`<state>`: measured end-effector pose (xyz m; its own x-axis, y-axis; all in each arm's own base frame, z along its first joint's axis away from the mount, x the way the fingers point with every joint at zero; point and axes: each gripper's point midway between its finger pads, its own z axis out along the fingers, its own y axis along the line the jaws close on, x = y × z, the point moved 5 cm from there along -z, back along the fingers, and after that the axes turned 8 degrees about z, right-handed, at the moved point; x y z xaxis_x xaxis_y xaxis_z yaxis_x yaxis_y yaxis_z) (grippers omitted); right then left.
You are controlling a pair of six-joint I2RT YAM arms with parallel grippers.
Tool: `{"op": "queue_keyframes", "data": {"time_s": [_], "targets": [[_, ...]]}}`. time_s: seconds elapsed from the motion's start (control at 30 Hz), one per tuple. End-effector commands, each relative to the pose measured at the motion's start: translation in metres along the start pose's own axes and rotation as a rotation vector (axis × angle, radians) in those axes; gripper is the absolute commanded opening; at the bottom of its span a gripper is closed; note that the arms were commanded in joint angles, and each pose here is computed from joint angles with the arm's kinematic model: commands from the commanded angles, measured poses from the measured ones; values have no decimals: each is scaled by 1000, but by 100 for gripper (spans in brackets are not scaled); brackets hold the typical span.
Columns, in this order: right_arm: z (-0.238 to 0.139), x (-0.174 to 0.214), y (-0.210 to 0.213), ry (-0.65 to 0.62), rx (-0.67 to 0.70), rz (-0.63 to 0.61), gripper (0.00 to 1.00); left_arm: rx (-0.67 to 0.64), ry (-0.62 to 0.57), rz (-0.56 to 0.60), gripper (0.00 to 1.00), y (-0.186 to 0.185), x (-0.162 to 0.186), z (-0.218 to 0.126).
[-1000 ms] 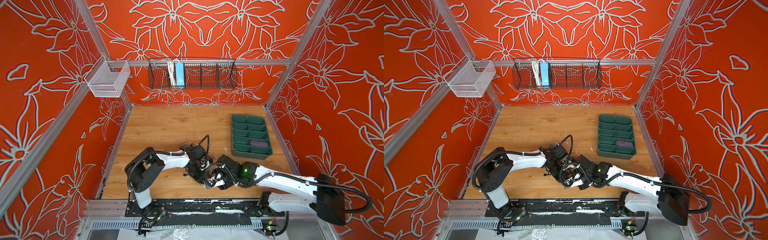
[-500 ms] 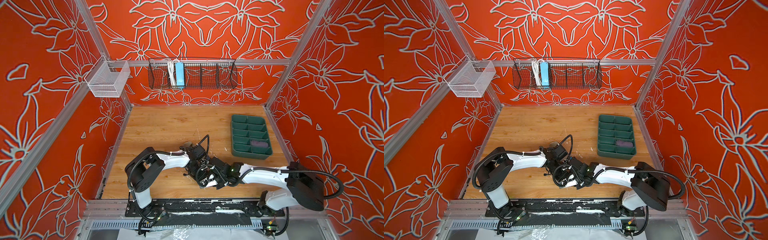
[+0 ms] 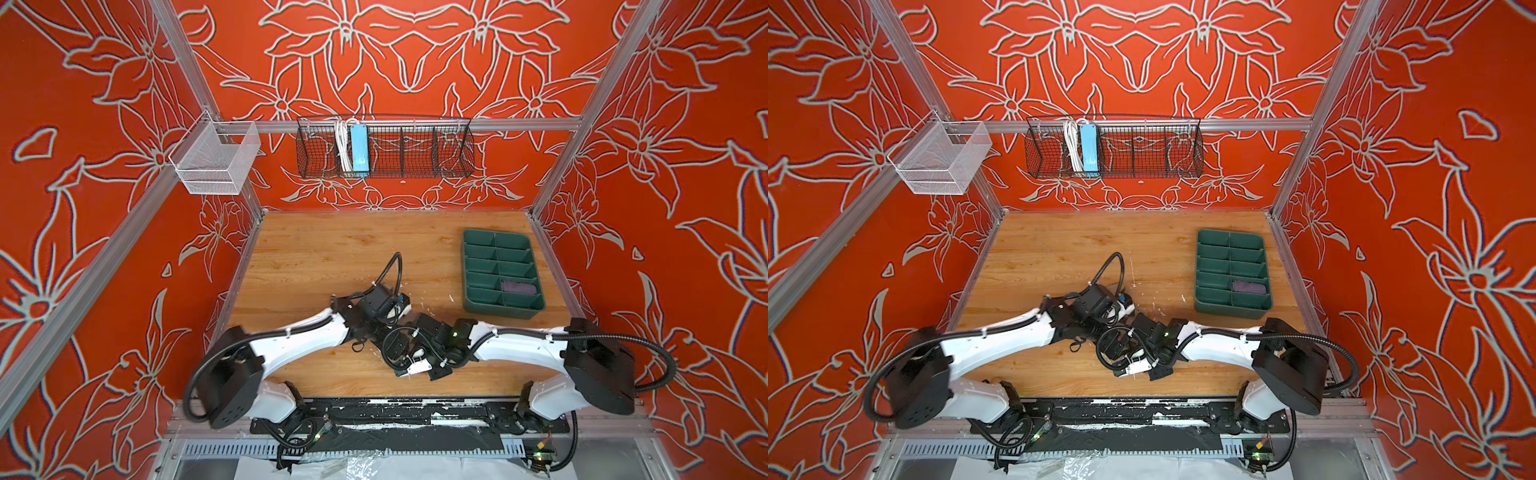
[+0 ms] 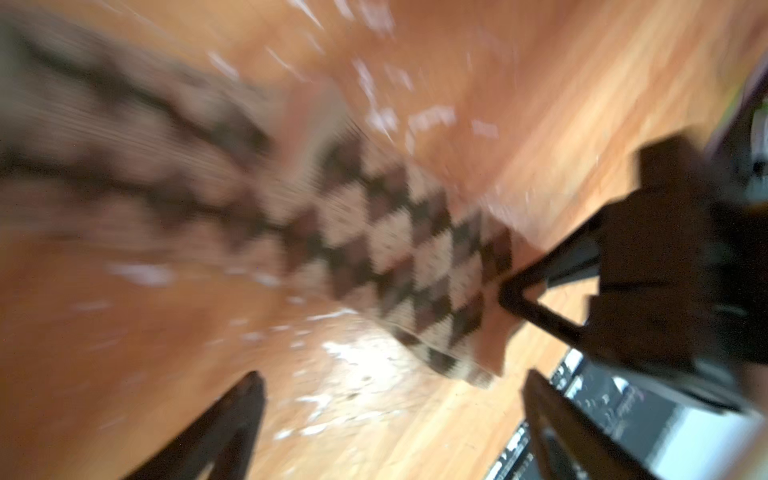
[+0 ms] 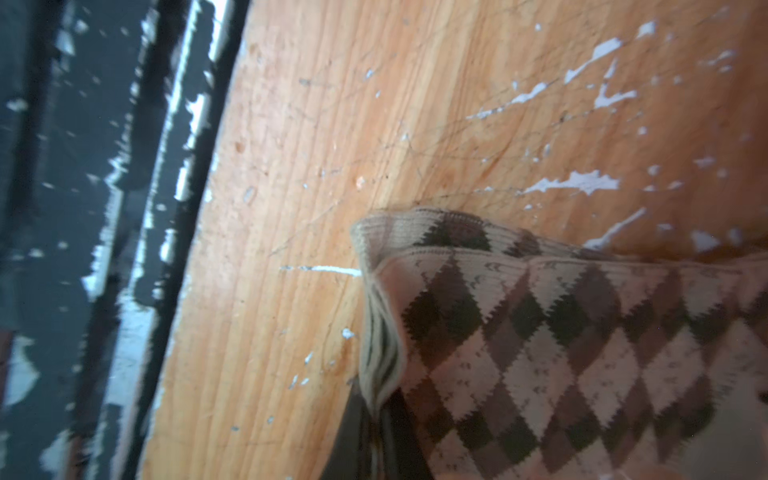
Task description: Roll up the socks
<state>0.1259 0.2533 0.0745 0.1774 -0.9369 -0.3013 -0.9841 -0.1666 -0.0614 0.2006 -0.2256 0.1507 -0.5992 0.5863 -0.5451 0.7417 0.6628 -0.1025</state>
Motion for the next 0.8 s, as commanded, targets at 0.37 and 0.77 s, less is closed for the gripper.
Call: {"op": "queue_keyframes", "data": {"time_s": [0.37,0.77], "targets": [[2,-17,-5,189,-617,459,0,-504,-625,548,99,17,11,-205],[40,-5,-51,190,-707,659,0,-324,-274,1090,89,-46,33,-102]]}}
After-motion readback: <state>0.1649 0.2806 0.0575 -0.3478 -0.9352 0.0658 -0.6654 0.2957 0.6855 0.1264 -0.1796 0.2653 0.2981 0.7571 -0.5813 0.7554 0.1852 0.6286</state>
